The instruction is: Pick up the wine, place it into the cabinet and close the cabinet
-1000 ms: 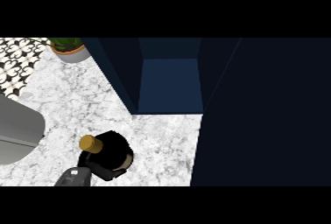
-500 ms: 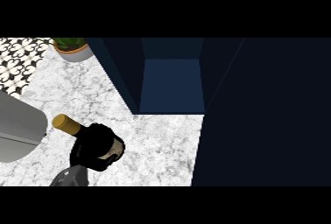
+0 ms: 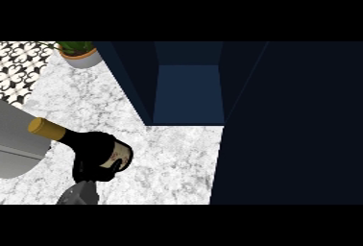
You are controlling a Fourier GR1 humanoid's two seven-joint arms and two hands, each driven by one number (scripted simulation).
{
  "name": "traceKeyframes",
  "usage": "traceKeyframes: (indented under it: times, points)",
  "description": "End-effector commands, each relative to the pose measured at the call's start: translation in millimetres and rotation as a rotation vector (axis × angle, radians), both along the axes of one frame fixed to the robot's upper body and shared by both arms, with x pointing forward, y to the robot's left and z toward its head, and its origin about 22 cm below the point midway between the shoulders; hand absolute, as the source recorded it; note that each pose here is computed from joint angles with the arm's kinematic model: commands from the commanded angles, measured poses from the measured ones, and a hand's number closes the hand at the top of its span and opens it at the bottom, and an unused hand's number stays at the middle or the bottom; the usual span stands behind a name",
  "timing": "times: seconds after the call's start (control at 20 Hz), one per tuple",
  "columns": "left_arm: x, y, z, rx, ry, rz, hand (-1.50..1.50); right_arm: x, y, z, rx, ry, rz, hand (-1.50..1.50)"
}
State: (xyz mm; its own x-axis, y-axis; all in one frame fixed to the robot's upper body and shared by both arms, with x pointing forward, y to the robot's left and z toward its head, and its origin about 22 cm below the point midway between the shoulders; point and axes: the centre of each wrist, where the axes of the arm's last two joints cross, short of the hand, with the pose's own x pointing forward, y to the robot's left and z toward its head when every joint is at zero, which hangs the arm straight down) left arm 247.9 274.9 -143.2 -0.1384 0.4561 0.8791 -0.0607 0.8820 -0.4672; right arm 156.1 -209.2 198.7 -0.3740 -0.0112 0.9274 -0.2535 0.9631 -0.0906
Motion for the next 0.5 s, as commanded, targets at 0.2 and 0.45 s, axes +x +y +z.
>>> traceKeyframes:
  times: [0.2,0.45]
  points:
    - [8.8,-28.5,34.7,0.001,-0.04,-0.07,1.5,-11.5,-11.4,14.4,0.025,0.003,0.053,-1.5]
    - [-11.7,-60.8,36.6,0.009,-0.046,-0.164,1.5,-14.4,1.5,-3.4,0.047,-0.004,0.028,-1.5]
